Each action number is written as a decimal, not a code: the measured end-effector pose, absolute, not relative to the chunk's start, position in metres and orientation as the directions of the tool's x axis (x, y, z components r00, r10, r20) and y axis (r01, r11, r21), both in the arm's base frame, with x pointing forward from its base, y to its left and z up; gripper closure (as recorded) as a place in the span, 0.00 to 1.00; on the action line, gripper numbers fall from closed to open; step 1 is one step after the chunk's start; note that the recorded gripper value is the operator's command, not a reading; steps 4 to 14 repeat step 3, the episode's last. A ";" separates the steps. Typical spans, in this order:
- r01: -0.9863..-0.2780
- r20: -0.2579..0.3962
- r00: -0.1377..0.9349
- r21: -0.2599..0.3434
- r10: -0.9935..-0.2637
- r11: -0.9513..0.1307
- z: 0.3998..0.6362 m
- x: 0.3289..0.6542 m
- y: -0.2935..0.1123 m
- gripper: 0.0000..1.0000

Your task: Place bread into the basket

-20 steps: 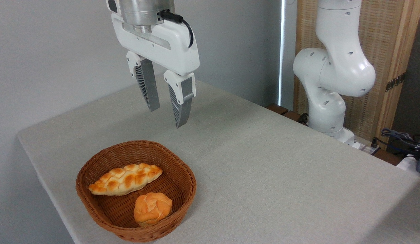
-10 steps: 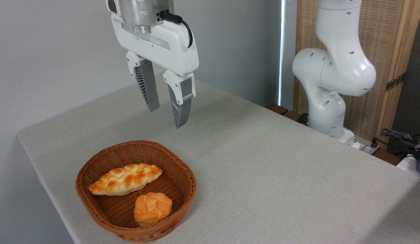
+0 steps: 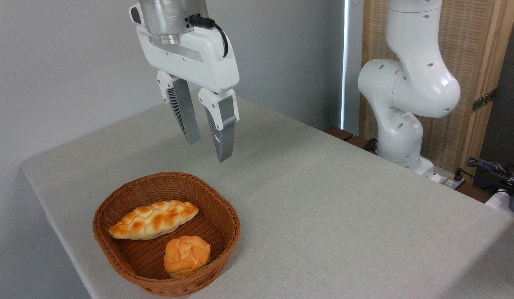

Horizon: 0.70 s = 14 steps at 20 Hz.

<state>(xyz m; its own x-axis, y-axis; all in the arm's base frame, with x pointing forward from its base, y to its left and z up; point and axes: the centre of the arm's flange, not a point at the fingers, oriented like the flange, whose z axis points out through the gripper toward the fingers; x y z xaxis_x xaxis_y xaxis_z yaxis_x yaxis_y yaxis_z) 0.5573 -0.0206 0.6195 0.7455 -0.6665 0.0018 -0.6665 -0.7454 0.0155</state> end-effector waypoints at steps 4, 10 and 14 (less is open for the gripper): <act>-0.665 -0.021 0.746 0.035 -0.666 -0.746 0.617 0.554 -0.020 0.00; -0.665 -0.021 0.746 0.035 -0.666 -0.746 0.617 0.554 -0.020 0.00; -0.665 -0.021 0.746 0.035 -0.666 -0.746 0.617 0.554 -0.020 0.00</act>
